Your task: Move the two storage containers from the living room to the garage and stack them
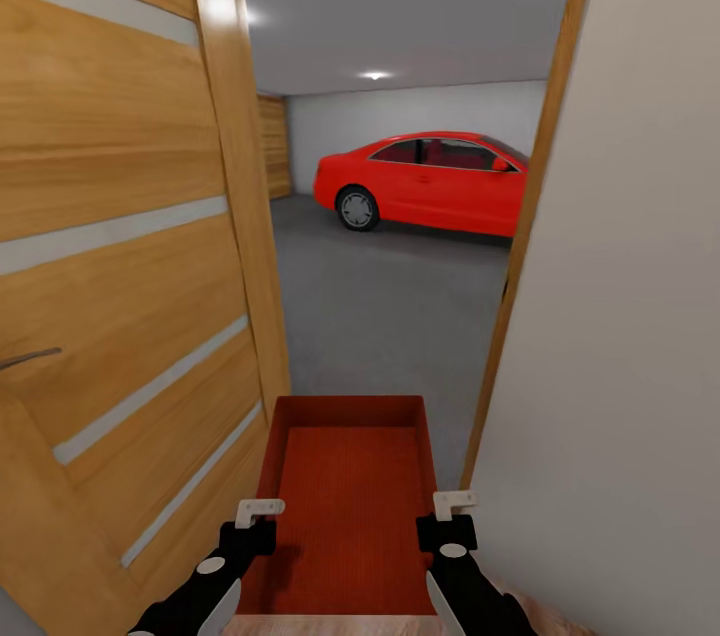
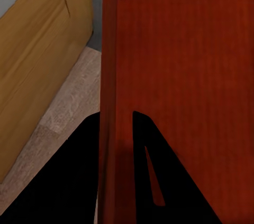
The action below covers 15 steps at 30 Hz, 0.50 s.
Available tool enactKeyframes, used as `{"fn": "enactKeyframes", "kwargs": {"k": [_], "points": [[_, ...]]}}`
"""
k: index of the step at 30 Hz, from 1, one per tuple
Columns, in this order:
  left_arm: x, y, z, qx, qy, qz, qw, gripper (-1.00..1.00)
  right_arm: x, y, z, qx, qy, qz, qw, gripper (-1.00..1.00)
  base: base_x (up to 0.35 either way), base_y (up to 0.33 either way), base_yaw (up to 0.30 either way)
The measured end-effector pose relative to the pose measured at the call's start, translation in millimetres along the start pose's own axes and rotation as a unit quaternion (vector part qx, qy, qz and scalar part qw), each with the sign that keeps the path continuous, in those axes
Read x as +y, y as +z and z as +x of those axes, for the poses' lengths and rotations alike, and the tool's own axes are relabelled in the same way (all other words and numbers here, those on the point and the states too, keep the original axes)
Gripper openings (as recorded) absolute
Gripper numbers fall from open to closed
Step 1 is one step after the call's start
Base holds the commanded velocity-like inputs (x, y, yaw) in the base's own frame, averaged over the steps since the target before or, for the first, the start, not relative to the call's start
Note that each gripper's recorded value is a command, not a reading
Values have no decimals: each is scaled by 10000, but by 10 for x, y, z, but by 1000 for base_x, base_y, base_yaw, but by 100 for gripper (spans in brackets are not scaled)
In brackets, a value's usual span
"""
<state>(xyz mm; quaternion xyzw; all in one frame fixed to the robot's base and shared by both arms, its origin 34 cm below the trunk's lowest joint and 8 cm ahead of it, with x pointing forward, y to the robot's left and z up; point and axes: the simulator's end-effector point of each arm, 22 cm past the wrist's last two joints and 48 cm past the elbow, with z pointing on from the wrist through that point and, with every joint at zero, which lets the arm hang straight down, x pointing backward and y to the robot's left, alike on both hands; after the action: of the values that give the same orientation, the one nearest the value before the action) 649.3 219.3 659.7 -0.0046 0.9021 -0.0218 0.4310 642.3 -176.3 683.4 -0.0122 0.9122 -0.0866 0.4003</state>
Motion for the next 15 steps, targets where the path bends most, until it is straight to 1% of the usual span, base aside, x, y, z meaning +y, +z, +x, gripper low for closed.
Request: {"fn": "enactKeyframes", "kwargs": {"k": [5, 11, 15], "points": [[-1, 0, -1, 1, 2, 1, 10000, -100, -2, 0, 1, 1, 3, -2, 10000, -100, 176, 193, -197], [1, 1, 4, 0, -5, -1, 10000, -100, 1, 2, 0, -2, -4, -1, 10000, -100, 44, 46, -239], [1, -1, 2, 0, -3, -1, 10000, -100, 1, 0, 0, -1, -2, -2, 10000, -100, 128, 107, -116]]}}
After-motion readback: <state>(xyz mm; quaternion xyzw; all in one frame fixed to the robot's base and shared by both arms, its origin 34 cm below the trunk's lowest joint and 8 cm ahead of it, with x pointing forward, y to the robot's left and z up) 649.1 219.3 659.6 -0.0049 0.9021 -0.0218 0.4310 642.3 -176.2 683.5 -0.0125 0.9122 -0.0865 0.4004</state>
